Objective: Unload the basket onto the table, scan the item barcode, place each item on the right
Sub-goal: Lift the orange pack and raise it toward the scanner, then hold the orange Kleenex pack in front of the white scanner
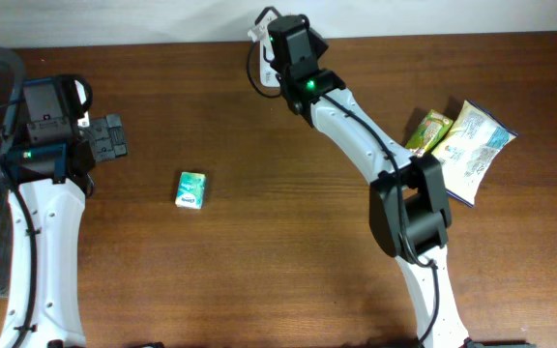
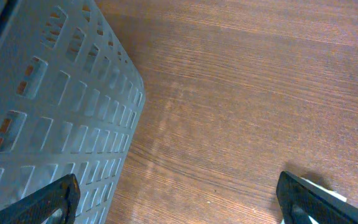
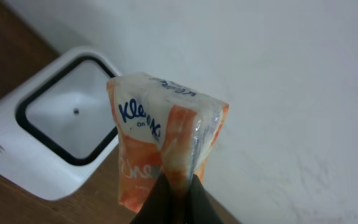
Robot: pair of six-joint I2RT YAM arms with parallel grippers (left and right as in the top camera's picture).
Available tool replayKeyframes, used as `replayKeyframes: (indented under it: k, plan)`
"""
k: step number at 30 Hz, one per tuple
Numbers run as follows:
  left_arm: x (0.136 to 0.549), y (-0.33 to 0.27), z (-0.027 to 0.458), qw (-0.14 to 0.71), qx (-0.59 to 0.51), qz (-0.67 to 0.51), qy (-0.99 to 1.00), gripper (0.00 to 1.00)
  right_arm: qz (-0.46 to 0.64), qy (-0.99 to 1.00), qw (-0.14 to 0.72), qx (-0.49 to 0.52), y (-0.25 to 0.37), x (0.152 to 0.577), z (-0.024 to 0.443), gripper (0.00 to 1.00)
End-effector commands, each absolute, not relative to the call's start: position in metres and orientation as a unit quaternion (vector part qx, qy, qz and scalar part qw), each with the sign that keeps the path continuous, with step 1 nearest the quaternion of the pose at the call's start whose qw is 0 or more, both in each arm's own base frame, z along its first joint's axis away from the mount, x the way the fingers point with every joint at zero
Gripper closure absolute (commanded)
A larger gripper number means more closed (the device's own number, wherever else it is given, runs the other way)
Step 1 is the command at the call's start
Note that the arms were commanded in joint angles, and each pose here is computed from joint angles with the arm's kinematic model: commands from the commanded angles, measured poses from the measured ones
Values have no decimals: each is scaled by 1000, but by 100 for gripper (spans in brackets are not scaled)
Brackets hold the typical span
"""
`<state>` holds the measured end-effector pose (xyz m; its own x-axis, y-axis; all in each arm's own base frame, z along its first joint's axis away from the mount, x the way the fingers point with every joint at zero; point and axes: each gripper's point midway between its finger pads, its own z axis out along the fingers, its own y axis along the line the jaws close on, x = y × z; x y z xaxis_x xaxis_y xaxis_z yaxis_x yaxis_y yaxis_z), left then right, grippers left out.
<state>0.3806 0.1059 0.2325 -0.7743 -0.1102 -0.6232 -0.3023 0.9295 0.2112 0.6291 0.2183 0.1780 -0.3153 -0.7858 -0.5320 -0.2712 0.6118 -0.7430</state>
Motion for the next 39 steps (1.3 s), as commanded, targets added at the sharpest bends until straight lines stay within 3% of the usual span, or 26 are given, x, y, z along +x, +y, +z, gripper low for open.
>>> replayKeyframes:
  k: [1, 11, 20, 30, 39]
  plan:
    - [378, 107, 241, 327, -119, 153, 925, 1, -317, 744, 459, -368, 211, 637, 171, 96]
    - [378, 107, 241, 327, -119, 153, 925, 1, -288, 718, 452, -443, 232, 641, 142, 96]
    - [378, 107, 241, 327, -119, 153, 925, 1, -331, 677, 445, -483, 231, 654, 125, 96]
    - [378, 107, 241, 327, -119, 153, 925, 1, -371, 639, 449, -503, 233, 659, 139, 96]
    - [378, 107, 241, 327, -119, 153, 925, 1, -319, 634, 435, -554, 248, 650, 117, 96]
